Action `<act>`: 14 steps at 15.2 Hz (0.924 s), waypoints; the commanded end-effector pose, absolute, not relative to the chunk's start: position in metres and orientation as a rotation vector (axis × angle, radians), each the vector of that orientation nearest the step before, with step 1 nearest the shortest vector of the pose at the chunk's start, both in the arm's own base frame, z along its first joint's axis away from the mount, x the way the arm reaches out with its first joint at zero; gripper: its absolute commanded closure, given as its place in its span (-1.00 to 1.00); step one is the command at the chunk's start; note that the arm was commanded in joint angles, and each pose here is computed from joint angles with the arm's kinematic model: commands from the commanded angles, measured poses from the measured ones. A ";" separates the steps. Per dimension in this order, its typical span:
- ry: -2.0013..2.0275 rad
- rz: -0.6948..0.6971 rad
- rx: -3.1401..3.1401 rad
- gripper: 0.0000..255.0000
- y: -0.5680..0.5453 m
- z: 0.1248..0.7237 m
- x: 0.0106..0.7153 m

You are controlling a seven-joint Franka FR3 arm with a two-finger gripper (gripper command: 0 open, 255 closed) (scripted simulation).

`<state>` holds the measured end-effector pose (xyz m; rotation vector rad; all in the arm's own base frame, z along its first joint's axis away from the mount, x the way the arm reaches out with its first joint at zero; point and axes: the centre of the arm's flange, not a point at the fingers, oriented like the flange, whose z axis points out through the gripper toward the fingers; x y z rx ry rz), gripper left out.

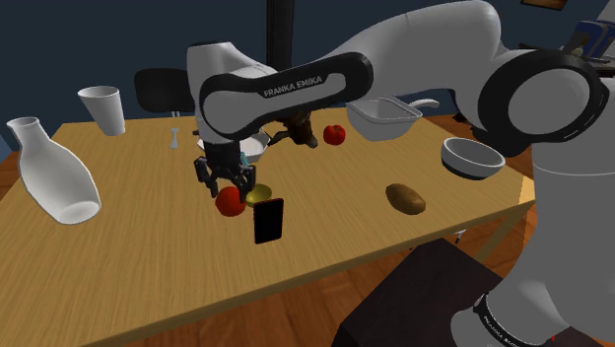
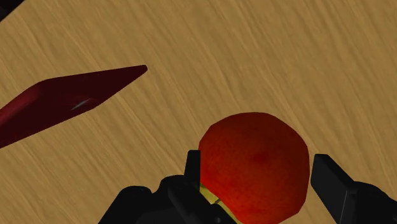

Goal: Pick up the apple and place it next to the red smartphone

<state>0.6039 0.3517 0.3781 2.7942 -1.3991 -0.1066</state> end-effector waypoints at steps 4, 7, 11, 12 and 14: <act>-1.399 -0.106 2.795 1.00 0.352 0.352 0.604; -1.399 -0.106 2.795 1.00 0.352 0.344 0.604; -1.399 -0.106 2.795 1.00 0.352 0.344 0.604; -1.399 -0.106 2.795 1.00 0.352 0.344 0.604; -1.399 -0.106 2.795 -1.00 0.352 0.343 0.604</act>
